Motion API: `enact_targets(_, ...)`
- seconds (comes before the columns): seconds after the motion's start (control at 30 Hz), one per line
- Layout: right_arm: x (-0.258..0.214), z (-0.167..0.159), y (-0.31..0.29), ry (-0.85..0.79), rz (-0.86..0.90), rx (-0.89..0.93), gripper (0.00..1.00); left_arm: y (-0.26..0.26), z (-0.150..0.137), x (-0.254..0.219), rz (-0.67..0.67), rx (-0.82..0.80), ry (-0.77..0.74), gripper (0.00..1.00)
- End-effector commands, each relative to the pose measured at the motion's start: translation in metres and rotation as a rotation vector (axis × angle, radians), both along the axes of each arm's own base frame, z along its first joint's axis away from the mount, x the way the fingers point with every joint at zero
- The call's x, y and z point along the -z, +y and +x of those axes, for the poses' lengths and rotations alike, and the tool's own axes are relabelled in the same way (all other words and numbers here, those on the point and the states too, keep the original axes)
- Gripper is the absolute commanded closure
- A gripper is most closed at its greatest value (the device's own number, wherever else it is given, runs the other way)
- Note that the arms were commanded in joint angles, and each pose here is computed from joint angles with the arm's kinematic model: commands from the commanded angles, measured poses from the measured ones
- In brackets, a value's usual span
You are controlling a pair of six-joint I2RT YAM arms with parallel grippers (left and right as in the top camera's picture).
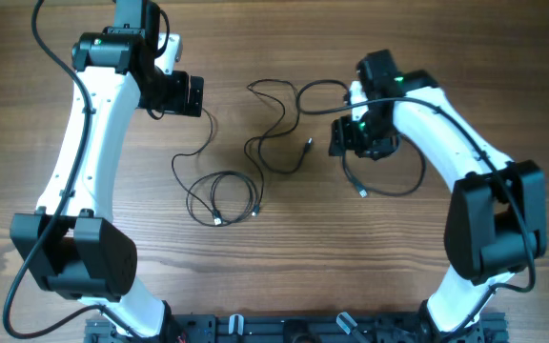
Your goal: Untangle cables
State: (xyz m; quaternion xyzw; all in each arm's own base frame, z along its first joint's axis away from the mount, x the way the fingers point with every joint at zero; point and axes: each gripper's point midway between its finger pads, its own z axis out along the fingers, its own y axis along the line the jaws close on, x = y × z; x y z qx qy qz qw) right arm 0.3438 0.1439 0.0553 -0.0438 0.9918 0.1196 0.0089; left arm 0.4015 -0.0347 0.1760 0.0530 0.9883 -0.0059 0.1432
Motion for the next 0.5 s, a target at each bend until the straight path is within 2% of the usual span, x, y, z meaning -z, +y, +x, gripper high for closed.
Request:
enact_targets(0.0,0.011,-0.006,0.004,-0.02,-0.118,-0.062,0.16,-0.001,0.002,-0.002,-0.014,0.007,-0.009,0.0)
enact_targets(0.03,0.011,-0.008,0.004,-0.025,-0.15,-0.072,0.0,-0.001,0.002,-0.002,-0.014,0.007,-0.009,0.0)
enact_targets(0.13,0.001,-0.022,-0.007,0.011,-0.288,-0.061,0.0,-0.001,0.002,-0.002,-0.014,0.007,-0.009,0.0)
enact_targets(0.3,-0.041,-0.002,0.0,-0.068,-0.273,-0.056,0.01,-0.002,0.006,-0.004,-0.016,0.007,-0.026,0.0)
enact_targets(0.33,-0.048,0.002,0.002,-0.087,-0.265,-0.055,0.03,-0.003,0.006,-0.003,-0.02,0.009,-0.025,0.0)
enact_targets(0.4,-0.061,0.016,0.003,-0.145,-0.266,-0.043,0.13,-0.007,0.005,-0.004,-0.043,0.016,-0.022,0.0)
enact_targets(0.47,-0.068,0.035,-0.002,-0.227,-0.304,-0.02,0.41,-0.008,0.005,-0.004,-0.048,0.018,-0.022,0.0)
